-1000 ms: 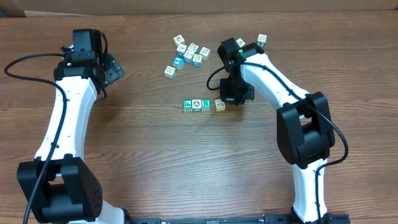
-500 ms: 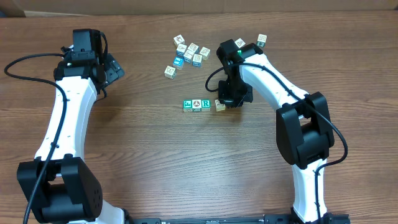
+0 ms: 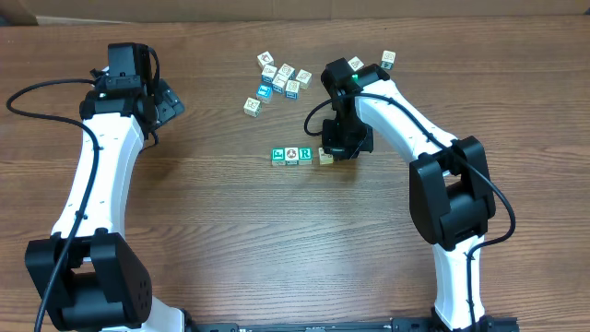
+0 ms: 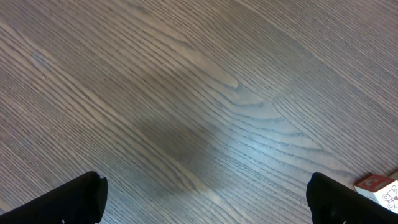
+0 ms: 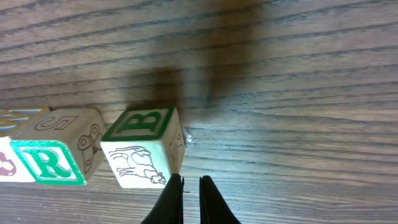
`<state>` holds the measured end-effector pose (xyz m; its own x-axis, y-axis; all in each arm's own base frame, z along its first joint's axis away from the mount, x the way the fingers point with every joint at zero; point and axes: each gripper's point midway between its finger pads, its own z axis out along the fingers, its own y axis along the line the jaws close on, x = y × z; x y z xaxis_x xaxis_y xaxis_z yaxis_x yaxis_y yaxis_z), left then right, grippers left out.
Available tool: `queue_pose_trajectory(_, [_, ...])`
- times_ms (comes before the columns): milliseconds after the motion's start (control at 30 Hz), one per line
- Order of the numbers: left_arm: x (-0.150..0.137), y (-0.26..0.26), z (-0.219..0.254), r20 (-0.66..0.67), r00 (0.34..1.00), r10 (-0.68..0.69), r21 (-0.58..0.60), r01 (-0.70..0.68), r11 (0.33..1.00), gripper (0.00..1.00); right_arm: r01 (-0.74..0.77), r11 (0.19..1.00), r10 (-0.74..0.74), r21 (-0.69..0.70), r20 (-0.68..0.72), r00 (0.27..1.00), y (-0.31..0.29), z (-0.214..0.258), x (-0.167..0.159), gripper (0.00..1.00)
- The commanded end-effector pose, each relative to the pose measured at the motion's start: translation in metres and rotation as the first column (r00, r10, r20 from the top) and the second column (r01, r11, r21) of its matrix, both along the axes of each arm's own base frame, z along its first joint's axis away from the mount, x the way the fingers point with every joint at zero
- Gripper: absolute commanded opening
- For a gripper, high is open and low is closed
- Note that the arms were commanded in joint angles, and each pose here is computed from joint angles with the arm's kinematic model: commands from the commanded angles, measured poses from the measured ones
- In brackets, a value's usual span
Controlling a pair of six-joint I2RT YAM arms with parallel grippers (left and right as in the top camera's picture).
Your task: Form a horizontal line
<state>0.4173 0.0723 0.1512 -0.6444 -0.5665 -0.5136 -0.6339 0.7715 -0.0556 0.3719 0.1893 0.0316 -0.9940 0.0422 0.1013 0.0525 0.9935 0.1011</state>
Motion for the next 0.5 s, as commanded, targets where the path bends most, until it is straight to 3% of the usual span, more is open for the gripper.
queue_pose_trajectory(0, [0.002, -0.004, 0.004, 0.010, 1.000, -0.010, -0.001, 0.010, 1.000, 1.00, -0.003, 1.000, 0.003, 0.020, -0.006, 1.000, 0.006, -0.001, -0.002, 0.06])
queue_pose_trajectory(333, [0.002, -0.004, 0.004, 0.010, 1.000, -0.010, -0.001, 0.010, 1.000, 1.00, -0.004, 1.000, 0.004, 0.012, 0.006, 1.000, 0.005, -0.001, 0.000, 0.06])
queue_pose_trajectory(467, [0.002, -0.004, 0.004, 0.010, 1.000, -0.010, -0.001, 0.010, 1.000, 1.00, -0.006, 0.999, 0.008, -0.050, 0.035, 0.999, -0.006, -0.003, 0.005, 0.07])
